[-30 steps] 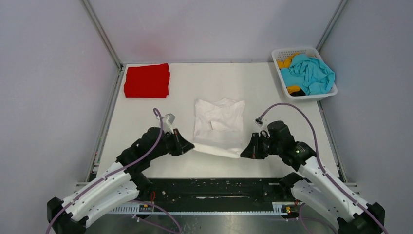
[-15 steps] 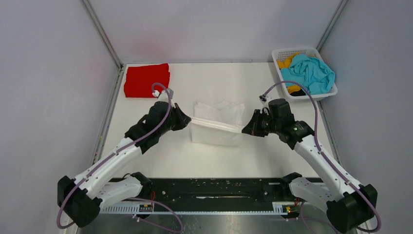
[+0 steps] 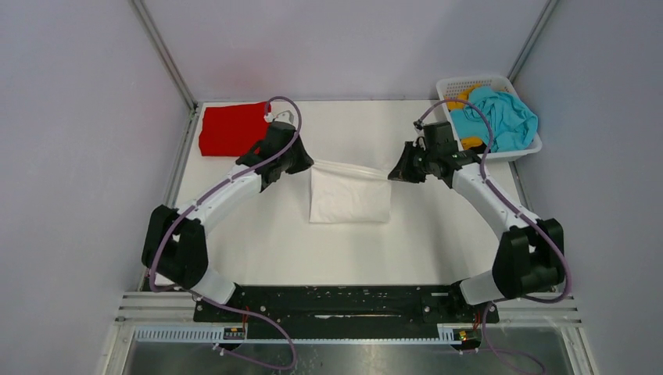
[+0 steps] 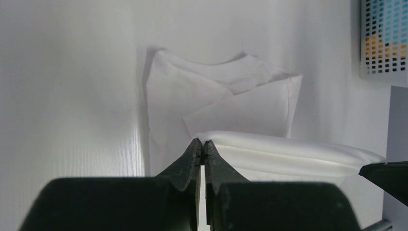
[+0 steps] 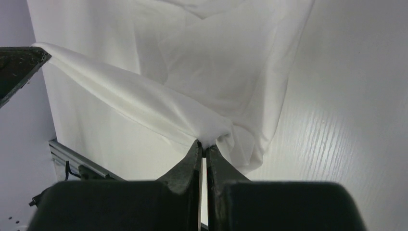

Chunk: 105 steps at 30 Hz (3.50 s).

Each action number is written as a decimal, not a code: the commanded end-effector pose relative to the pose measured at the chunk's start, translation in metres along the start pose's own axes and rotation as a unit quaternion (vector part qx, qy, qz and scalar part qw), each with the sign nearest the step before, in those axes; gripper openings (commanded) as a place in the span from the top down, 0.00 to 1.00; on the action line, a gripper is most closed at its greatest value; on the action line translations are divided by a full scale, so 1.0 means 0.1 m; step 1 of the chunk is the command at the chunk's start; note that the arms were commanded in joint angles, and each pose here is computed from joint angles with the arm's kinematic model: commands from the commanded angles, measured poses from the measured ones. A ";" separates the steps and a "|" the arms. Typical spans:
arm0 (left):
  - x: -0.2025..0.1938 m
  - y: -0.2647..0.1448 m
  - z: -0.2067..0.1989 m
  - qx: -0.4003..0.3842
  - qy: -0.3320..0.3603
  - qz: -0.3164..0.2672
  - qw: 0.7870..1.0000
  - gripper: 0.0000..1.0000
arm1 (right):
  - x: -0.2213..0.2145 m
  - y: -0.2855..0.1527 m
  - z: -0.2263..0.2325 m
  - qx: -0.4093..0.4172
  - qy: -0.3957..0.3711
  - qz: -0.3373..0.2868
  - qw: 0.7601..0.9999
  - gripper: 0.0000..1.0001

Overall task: Fold and stack the t-shirts
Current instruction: Fold the long partially folded tshirt into a neat square, then smooth out wrinkles on the folded tshirt, then put the neatly folded tshirt into the corner of the board with the left arm

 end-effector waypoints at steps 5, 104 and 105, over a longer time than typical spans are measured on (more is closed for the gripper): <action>0.52 0.59 0.02 0.035 0.018 -0.038 0.998 1.00 | 0.53 0.42 -0.34 -0.027 0.009 -0.016 0.999 0.97; 2.45 0.38 0.83 0.411 0.356 -0.181 0.819 1.00 | 0.05 -0.39 -0.90 -0.183 0.008 -0.275 0.944 0.01; 2.52 0.35 0.83 0.413 0.355 -0.184 0.818 1.00 | 0.05 -0.37 -0.89 -0.180 0.007 -0.272 0.945 0.00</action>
Point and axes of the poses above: each gripper's point midway between its finger pads, its own y axis out along the fingers, its own z axis along the line the jaws close on, x = y × z, the point moved 1 cm from there along -y, back along the fingers, and after that the axes turned 8 degrees about -y, right-handed, at the moved point
